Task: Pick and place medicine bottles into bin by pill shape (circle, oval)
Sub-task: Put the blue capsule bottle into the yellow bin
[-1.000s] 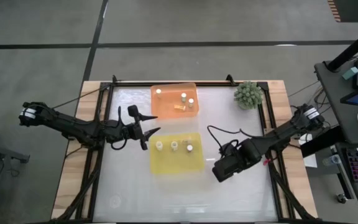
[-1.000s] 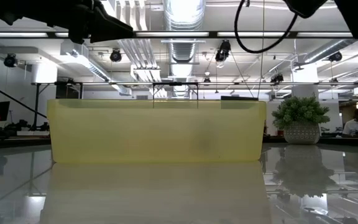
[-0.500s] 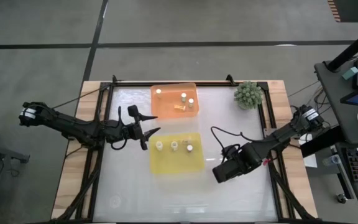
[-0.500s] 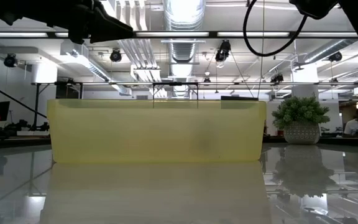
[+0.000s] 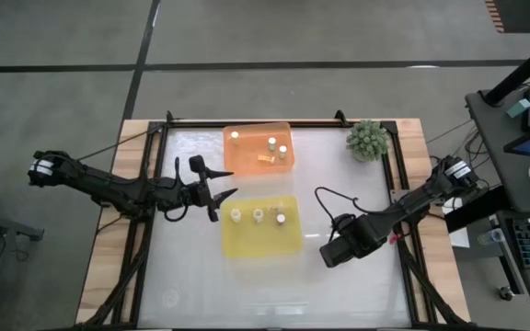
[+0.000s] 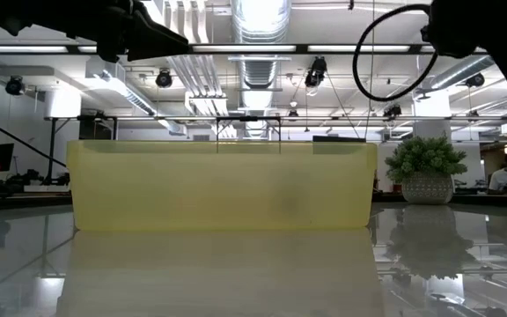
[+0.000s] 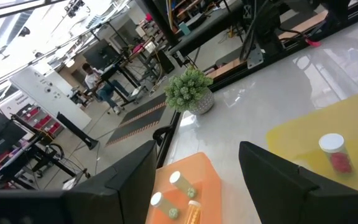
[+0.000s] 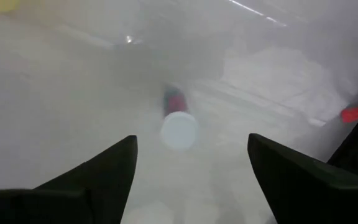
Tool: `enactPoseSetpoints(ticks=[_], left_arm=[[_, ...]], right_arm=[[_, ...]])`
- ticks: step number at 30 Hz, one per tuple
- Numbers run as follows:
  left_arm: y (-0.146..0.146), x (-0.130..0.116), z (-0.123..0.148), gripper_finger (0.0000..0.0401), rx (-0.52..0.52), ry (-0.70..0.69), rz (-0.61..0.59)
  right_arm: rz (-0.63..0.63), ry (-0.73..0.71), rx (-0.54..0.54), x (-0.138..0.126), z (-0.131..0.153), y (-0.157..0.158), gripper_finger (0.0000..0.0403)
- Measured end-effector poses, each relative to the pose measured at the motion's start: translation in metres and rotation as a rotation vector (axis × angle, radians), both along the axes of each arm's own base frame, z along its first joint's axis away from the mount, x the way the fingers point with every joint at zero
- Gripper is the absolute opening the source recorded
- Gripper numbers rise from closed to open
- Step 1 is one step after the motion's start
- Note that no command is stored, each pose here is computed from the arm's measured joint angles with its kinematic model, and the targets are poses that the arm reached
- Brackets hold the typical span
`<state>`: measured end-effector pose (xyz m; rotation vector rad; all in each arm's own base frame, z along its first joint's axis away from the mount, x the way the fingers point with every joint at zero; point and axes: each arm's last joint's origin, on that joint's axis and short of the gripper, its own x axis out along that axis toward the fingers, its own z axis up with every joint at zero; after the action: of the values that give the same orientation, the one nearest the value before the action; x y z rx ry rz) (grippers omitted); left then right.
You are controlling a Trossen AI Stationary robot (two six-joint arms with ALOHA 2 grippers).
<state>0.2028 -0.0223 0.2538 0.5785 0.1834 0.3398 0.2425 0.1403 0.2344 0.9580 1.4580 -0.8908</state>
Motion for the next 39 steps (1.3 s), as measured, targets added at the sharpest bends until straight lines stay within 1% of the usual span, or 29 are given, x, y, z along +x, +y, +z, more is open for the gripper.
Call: enactPoseSetpoints(ticks=[3,7,13,17,20,29,39], left_arm=[[0.000,0.000,0.000,0.0212,0.000,0.000,0.000],[0.000,0.000,0.000,0.0212,0.000,0.000,0.000],[0.000,0.000,0.000,0.0212,0.000,0.000,0.000],[0.000,0.000,0.000,0.0212,0.000,0.000,0.000],[0.000,0.000,0.000,0.0212,0.000,0.000,0.000],[0.000,0.000,0.000,0.0212,0.000,-0.001,0.000],[0.000,0.000,0.000,0.0212,0.000,-0.001,0.000]], right_arm=[[0.002,0.016,-0.009,-0.002,-0.007,-0.001,0.0294],[0.006,-0.003,0.002,-0.002,-0.016,-0.001,0.0285],[0.008,-0.053,0.055,-0.001,-0.036,0.000,0.0276],[0.007,-0.038,0.087,-0.005,-0.047,-0.001,0.0271],[0.001,-0.029,0.092,-0.007,-0.053,-0.002,0.0266],[0.002,-0.027,0.096,-0.007,-0.053,-0.002,0.0235],[0.001,-0.030,0.098,-0.007,-0.053,-0.002,0.0172]])
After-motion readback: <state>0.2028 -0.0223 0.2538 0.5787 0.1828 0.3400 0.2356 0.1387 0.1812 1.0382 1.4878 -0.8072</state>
